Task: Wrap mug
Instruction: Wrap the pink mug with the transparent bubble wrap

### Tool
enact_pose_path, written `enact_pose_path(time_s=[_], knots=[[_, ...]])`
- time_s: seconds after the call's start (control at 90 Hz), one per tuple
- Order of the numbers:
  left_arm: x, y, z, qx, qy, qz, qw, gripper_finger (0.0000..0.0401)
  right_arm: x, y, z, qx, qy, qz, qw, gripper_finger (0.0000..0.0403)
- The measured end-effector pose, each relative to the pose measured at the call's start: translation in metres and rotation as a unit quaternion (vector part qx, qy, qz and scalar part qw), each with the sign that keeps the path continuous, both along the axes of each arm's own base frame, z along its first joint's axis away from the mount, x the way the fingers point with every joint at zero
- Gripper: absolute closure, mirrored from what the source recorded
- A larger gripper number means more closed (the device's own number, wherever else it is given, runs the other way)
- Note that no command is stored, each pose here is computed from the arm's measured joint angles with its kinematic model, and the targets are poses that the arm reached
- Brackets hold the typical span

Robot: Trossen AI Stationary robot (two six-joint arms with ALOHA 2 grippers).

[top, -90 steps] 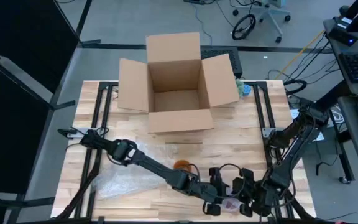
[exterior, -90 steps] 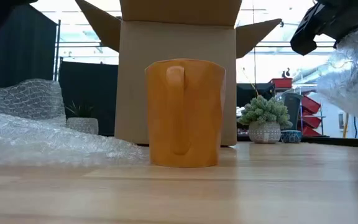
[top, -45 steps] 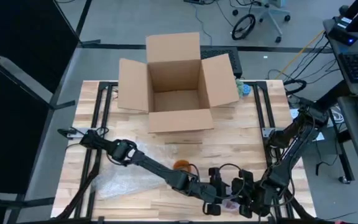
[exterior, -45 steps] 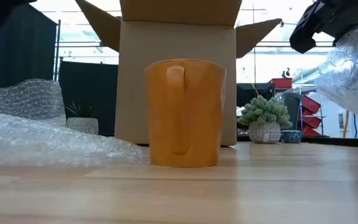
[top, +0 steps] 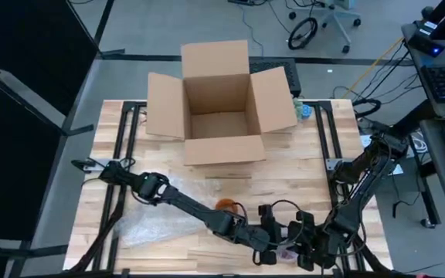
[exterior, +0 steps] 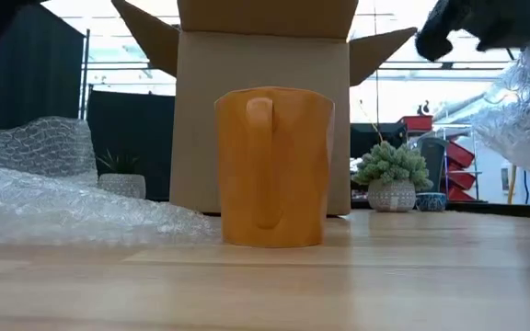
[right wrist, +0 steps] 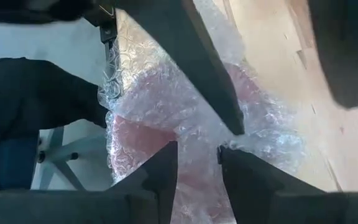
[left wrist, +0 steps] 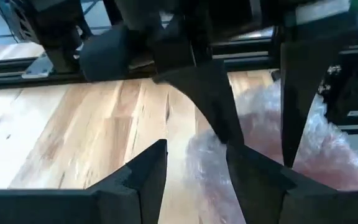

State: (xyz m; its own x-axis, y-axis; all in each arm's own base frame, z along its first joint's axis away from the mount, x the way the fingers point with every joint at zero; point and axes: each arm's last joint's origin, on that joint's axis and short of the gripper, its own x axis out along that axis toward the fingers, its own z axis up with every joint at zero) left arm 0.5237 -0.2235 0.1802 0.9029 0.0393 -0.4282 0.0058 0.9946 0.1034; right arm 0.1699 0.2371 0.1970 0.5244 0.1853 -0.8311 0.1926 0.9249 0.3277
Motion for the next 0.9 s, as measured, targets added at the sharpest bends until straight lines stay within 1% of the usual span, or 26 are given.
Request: enact_pose_path(time_s=[0.056, 0.178, 0.311, 0.389, 0.578, 0.711, 0.9], knots=[[0.002, 0.0, -0.007, -0.001, 0.001, 0.001, 1.0, 0.0247, 0.0, 0.001, 0.0, 0.004, -0.002, 0.0, 1.0, 0.0297], [0.003, -0.001, -0.012, -0.002, 0.003, 0.001, 1.0, 0.0247, 0.001, 0.002, 0.001, 0.015, -0.005, 0.001, 1.0, 0.0297], [0.003, -0.001, -0.013, -0.001, 0.004, 0.0, 1.0, 0.0247, 0.002, 0.002, 0.003, 0.035, 0.007, 0.006, 0.999, 0.0297], [0.003, -0.001, -0.013, -0.002, 0.005, -0.001, 1.0, 0.0247, 0.0, 0.0, 0.007, 0.05, 0.009, -0.001, 0.999, 0.0294], [0.003, 0.0, -0.014, 0.0, 0.008, -0.002, 1.0, 0.0247, -0.005, -0.007, 0.025, 0.081, -0.001, -0.004, 0.997, 0.0265], [0.003, 0.0, -0.015, 0.001, 0.009, -0.002, 1.0, 0.0247, -0.005, -0.011, 0.03, 0.087, 0.001, -0.005, 0.996, 0.024], [0.003, 0.0, -0.015, 0.001, 0.008, -0.002, 1.0, 0.0247, -0.012, -0.029, 0.044, 0.079, 0.015, -0.012, 0.997, 0.0212]])
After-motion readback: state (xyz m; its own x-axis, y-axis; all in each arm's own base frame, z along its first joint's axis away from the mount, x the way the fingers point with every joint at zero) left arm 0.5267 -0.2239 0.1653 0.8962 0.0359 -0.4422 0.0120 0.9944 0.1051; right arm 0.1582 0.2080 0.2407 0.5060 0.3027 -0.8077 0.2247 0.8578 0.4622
